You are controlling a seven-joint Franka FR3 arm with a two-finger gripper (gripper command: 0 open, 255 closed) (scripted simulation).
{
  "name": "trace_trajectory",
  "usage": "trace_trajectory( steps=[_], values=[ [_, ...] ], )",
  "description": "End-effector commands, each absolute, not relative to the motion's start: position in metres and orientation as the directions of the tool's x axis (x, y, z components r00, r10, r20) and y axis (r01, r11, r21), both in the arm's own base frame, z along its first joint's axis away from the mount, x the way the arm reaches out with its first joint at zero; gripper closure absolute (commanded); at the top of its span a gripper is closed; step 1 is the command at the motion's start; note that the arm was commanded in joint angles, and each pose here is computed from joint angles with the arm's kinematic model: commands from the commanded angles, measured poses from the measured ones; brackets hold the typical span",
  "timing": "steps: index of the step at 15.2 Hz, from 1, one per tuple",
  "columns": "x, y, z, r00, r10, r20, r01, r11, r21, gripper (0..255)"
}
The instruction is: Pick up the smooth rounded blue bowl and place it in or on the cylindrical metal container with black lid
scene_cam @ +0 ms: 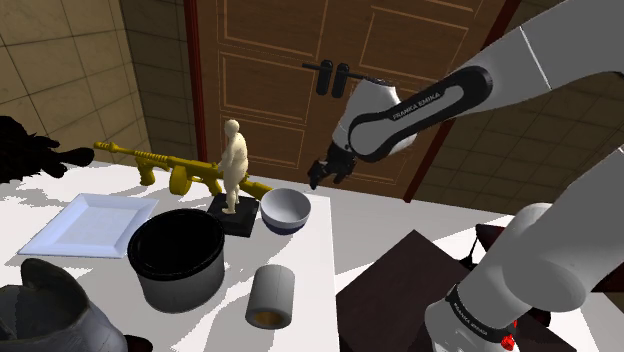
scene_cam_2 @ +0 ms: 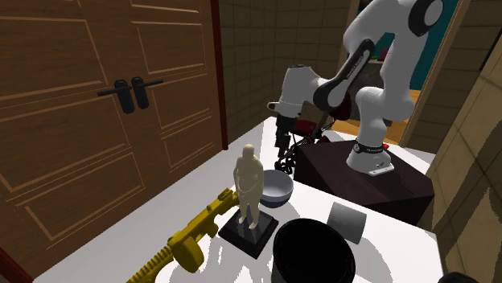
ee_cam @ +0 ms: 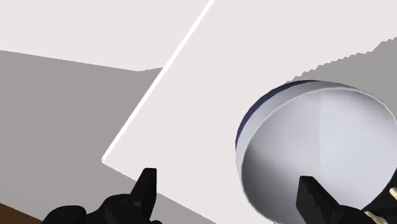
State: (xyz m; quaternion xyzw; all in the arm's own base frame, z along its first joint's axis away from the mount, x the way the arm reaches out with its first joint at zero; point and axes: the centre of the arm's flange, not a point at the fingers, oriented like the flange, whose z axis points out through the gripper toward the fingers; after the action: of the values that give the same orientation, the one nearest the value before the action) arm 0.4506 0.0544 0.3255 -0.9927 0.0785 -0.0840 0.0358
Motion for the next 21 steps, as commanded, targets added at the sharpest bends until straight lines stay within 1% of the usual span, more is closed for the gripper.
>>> trace_trajectory(
  steps=[1,4,12,20,21],
  values=[
    [0.460,0.064,0.302,0.973,-0.164,0.162,-0.151,-0.984,-0.093,0],
    [0.475,0.077,0.268,0.973,-0.166,0.162,-0.151,-0.983,-0.104,0],
    [0.483,0.081,0.225,0.973,-0.167,0.161,-0.151,-0.983,-0.105,0],
    [0.483,0.081,0.225,0.973,-0.167,0.161,-0.151,-0.983,-0.105,0],
    [0.483,0.081,0.225,0.973,-0.167,0.161,-0.151,-0.983,-0.105,255]
  ],
)
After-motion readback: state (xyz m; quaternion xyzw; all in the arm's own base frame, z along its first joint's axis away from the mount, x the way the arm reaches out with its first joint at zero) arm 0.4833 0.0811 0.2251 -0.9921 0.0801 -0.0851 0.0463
